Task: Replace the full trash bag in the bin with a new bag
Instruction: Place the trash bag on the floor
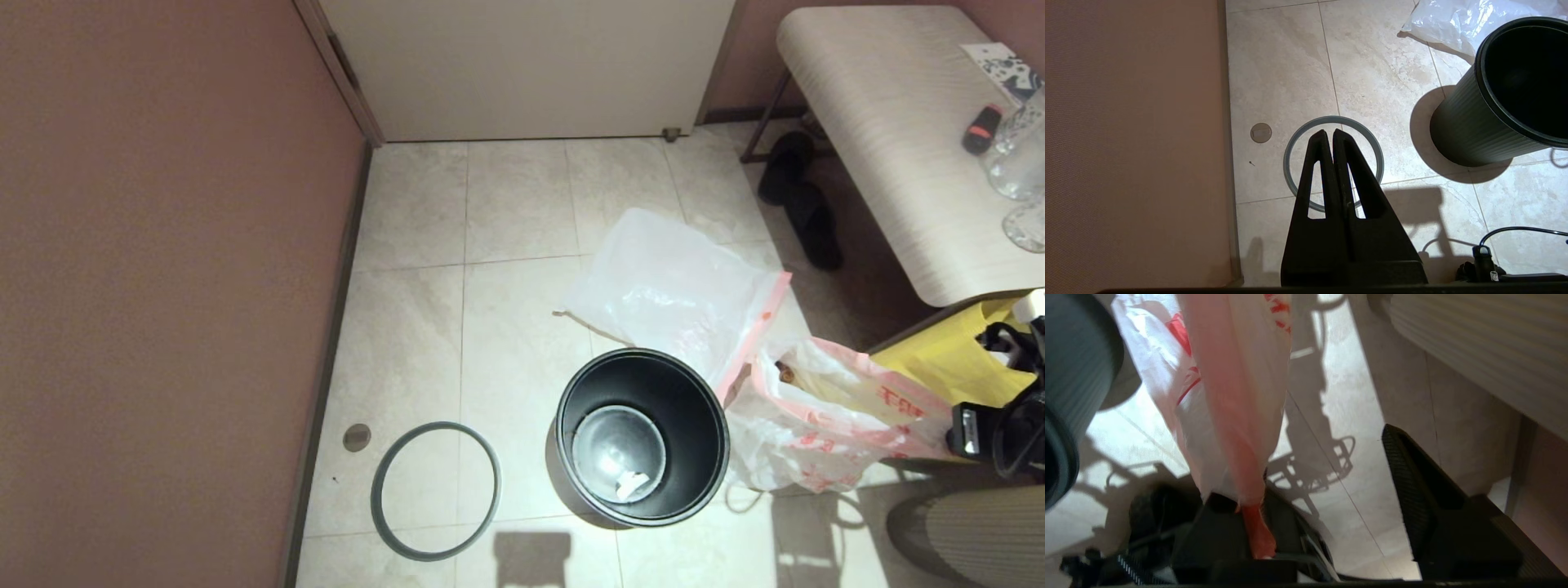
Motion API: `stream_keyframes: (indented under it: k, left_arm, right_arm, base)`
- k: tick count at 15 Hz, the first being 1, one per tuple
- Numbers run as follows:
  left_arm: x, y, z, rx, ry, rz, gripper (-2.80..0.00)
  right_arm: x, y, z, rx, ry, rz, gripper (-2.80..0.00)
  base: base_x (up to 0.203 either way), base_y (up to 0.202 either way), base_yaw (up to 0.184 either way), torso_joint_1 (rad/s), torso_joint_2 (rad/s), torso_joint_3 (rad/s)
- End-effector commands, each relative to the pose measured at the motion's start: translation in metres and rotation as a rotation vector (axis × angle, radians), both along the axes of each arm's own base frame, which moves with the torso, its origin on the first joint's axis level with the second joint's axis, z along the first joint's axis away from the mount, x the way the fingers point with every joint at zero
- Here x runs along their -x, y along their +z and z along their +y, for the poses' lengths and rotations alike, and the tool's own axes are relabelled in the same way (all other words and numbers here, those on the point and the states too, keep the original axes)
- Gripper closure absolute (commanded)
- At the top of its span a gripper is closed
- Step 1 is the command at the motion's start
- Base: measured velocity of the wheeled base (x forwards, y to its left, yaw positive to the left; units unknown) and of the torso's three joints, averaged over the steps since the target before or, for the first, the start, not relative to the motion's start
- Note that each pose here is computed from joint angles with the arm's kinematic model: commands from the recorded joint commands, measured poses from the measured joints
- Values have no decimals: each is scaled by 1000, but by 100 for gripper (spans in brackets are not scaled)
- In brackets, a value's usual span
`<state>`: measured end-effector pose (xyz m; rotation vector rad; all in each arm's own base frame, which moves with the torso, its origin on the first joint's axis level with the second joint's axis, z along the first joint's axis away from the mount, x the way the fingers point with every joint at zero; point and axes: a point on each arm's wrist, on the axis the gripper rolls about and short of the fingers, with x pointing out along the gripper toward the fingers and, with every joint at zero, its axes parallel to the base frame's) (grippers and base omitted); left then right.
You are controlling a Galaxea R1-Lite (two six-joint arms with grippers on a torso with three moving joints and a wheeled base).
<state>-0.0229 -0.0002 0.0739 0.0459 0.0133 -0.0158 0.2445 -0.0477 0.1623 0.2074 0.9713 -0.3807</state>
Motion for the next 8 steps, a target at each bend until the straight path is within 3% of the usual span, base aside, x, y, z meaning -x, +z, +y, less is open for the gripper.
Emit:
stream_keyframes:
  k: [1,4,6,8]
  left_arm:
    - [0,0,0,0,0,2,0]
    - [0,0,0,1,0,2,0]
    - [0,0,0,0,0,2,0]
    - [0,0,0,0,0,2,0]
  right_arm:
    - [34,25,10,-8,16,-11,-280]
    - [27,6,8,-64,-49,75,-280]
    - [26,0,7,-33,-117,104,-280]
    - [35,14,14,-207,-59,16,-280]
  base:
    - [0,0,0,0,0,0]
    - [0,0,0,0,0,0]
    - [0,0,0,0,0,0]
    - [0,0,0,0,0,0]
